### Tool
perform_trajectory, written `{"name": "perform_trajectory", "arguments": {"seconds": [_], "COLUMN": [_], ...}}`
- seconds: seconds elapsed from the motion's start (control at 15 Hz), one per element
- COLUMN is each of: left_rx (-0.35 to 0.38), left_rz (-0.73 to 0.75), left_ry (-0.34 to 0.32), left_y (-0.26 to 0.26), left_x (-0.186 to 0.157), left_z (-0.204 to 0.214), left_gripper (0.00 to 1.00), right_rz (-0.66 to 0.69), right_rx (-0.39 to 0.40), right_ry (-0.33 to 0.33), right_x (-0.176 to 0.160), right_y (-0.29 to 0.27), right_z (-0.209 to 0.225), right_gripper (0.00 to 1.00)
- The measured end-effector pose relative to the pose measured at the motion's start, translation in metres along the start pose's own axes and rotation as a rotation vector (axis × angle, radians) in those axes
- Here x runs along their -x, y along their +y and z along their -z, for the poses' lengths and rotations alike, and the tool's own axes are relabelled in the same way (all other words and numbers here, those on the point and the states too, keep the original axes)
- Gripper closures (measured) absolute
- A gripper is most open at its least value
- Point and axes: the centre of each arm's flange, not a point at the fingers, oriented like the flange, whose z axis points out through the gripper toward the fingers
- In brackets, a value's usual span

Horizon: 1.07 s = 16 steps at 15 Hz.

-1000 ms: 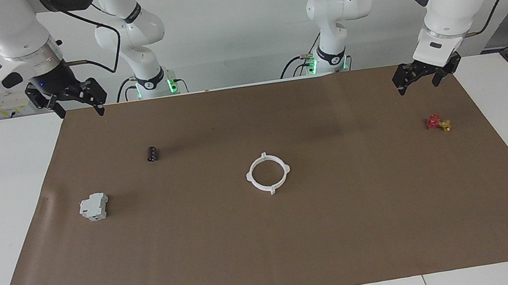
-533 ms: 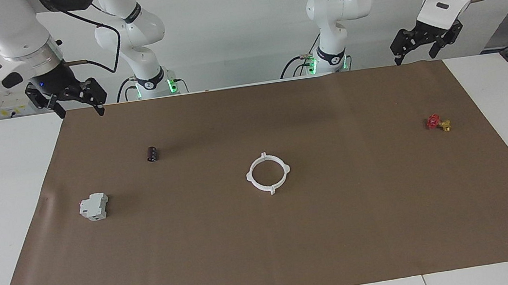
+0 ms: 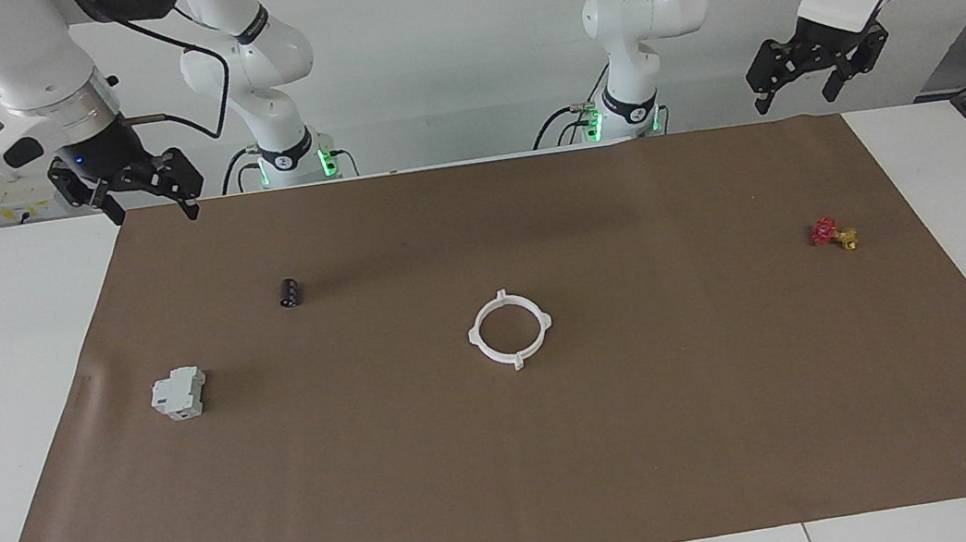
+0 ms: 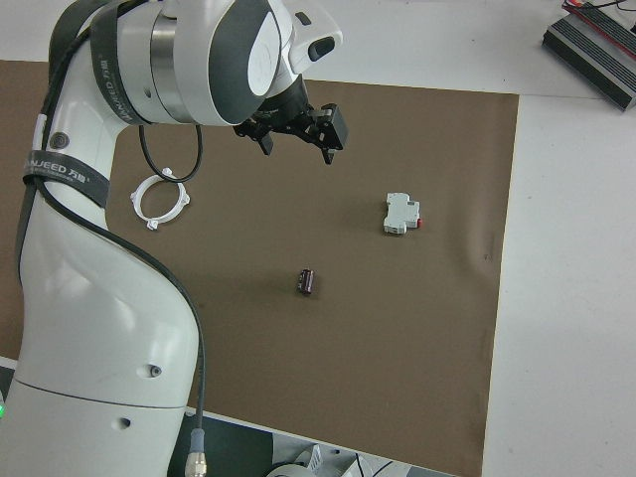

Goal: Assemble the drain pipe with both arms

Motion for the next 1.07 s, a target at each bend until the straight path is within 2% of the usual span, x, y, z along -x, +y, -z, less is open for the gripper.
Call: {"name": "perform_trajectory", "arguments": {"seconds": [0.4, 0.73, 1.07], "left_rx": [0.007, 0.003, 0.004], "left_rz": [-0.035, -0.078, -0.072], "left_ry": [-0.025, -0.01, -0.007], "left_y": [-0.005, 0.016, 0.013], "left_x": [-0.003, -0.006, -0.006], "left_z": [-0.014, -0.013, -0.013], "left_gripper": [0.0, 0.0, 0.0], "right_rz": [0.0, 0.0, 0.0], "right_rx": [0.0, 0.0, 0.0], "right_ry": [0.0, 0.0, 0.0], "right_x": [0.0, 0.0, 0.0], "right_y": [0.0, 0.0, 0.0], "right_z": [0.0, 0.0, 0.0], "right_gripper": [0.0, 0.0, 0.0]}}
